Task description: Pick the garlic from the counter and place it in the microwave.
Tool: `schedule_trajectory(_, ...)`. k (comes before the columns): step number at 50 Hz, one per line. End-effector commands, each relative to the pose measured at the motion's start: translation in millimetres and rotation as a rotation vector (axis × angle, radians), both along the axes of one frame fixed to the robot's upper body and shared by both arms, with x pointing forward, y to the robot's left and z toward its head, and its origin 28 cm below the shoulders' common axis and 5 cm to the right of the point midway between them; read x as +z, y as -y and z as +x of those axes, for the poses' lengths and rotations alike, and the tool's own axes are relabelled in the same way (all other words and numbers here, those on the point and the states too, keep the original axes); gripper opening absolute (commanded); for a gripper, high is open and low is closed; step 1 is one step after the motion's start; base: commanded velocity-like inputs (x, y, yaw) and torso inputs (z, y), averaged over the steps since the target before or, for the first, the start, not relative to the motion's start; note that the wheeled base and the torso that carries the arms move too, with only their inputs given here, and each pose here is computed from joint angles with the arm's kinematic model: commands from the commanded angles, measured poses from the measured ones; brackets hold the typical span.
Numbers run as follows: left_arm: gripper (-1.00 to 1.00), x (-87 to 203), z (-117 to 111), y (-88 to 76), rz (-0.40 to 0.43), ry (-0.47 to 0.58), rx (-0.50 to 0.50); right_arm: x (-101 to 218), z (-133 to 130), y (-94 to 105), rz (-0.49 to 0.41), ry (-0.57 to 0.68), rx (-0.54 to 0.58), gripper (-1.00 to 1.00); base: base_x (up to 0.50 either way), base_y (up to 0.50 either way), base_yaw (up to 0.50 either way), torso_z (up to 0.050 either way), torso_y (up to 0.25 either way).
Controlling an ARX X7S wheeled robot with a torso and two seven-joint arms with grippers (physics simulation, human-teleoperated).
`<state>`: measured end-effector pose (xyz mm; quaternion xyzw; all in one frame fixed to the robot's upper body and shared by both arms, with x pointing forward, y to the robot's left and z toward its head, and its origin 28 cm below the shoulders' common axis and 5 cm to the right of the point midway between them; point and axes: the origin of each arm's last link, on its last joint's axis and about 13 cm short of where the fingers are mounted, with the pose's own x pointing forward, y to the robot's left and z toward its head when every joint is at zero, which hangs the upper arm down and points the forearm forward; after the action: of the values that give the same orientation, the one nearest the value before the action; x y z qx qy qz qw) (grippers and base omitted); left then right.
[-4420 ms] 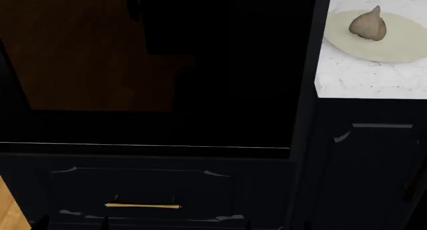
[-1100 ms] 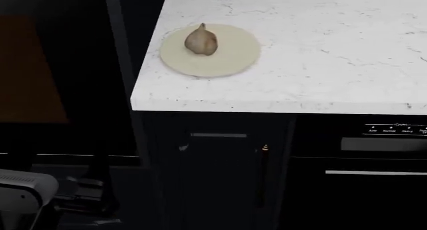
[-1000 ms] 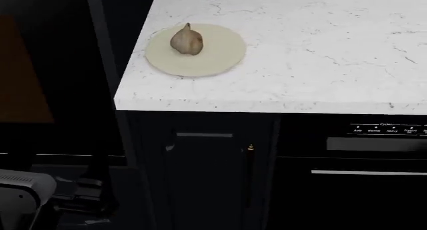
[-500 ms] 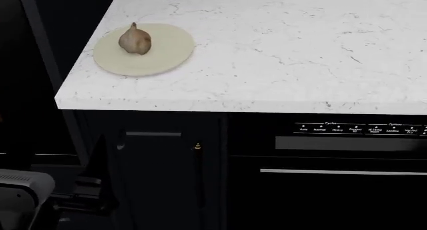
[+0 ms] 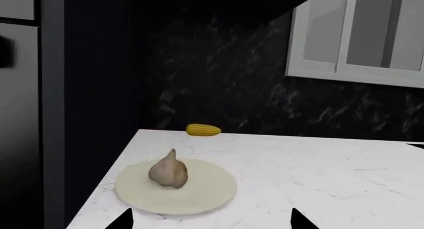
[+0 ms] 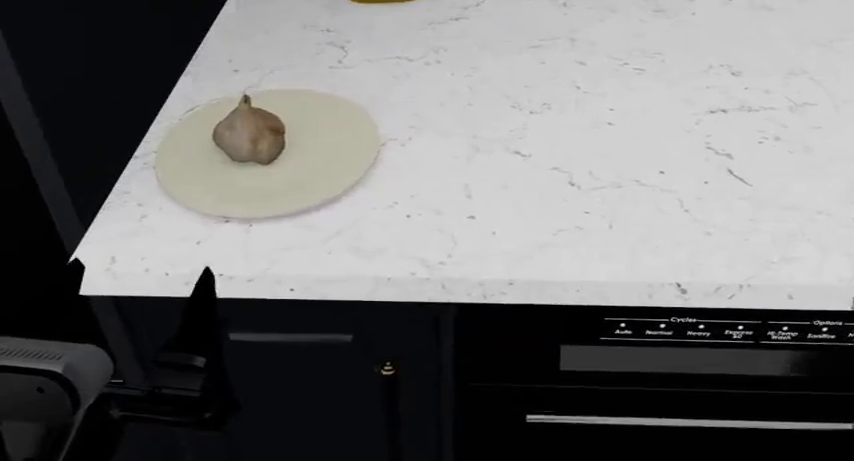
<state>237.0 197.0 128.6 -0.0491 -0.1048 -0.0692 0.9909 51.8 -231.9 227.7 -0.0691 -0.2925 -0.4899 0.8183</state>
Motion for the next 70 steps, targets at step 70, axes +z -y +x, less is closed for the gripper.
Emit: schedule_trajectory(70,1.0,39,8,-9.9,0.1,-0.321,0.007,-3,5,-2.6,-0.002,0.001,0.011,1.0,0.27,0.0,0.0,0.0,0.001)
